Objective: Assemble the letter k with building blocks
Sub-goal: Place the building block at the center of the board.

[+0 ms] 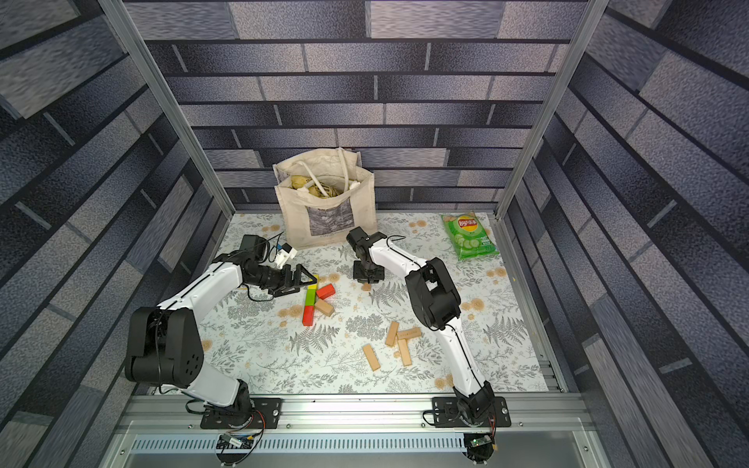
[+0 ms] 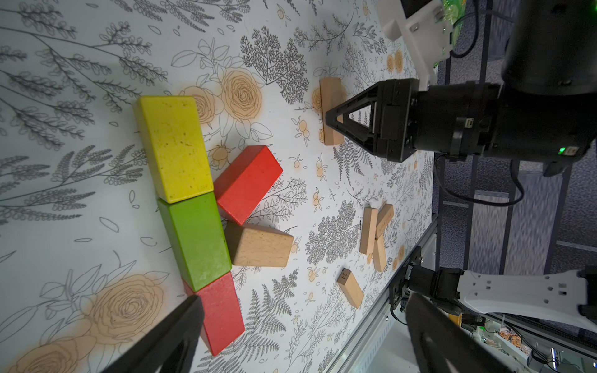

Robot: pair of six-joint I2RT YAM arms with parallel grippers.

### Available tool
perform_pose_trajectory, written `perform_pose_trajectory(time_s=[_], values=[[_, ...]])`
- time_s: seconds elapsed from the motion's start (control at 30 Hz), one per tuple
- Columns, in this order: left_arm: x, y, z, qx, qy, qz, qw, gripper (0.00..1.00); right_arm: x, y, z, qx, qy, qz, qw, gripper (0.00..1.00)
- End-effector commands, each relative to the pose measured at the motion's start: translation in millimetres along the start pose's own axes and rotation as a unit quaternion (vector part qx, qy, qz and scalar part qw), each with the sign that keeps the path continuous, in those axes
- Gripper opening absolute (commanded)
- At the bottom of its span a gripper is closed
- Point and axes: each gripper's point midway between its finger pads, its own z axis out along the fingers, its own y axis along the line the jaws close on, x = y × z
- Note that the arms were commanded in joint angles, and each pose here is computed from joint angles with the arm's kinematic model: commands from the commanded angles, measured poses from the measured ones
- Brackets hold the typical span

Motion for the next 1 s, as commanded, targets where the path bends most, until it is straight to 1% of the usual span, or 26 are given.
perform_pose_trajectory(time_s=[0.0, 0.07, 0.13, 0.23, 0.3, 0.37, 0.5, 0.63, 0.77, 0.87, 0.97], values=[[-9.3, -10.0, -3.4, 0.017, -0.009, 0.004, 1.000, 1.00, 5.6, -7.9, 8.8, 0.013, 0.020, 0.012, 1.000, 0.02], [-9.4, -12.4, -4.6, 0.017, -0.010, 0.007, 1.000, 1.00, 6.2, -8.0, 10.6, 0.012, 0.020, 0.014, 1.000, 0.05], [-9.7, -15.0, -5.4, 0.020, -0.012, 0.012, 1.000, 1.00, 7.8, -8.9, 12.7, 0.011, 0.022, 0.017, 1.000, 0.16], [-8.5, -13.1, -4.1, 0.018, -0.009, 0.009, 1.000, 1.00, 9.1, -8.6, 12.5, 0.008, 0.020, 0.017, 1.000, 0.29], [-7.8, -14.2, -3.3, 0.018, -0.007, 0.011, 1.000, 1.00, 8.5, -9.0, 12.0, 0.008, 0.017, 0.020, 1.000, 0.35], [-7.3, -15.0, -3.1, 0.018, -0.006, 0.013, 1.000, 1.00, 8.3, -7.8, 12.4, 0.005, 0.016, 0.020, 1.000, 0.38], [-7.4, -16.0, -3.7, 0.017, -0.008, 0.016, 1.000, 1.00, 7.0, -8.1, 10.4, 0.007, 0.013, 0.019, 1.000, 0.41], [-6.1, -12.9, -0.4, 0.016, -0.001, 0.011, 1.000, 1.00, 5.5, -9.5, 7.8, 0.009, 0.006, 0.017, 1.000, 0.41], [-5.6, -14.2, -1.3, 0.014, -0.003, 0.015, 1.000, 1.00, 5.8, -11.5, 11.3, 0.014, 0.006, 0.015, 1.000, 0.38], [-6.4, -13.8, -1.0, 0.014, -0.003, 0.016, 1.000, 1.00, 8.4, -11.8, 13.8, 0.014, 0.013, 0.015, 1.000, 0.31], [-5.2, -12.5, 0.8, 0.014, 0.002, 0.011, 1.000, 1.00, 8.0, -11.2, 10.4, 0.011, 0.009, 0.014, 1.000, 0.32]])
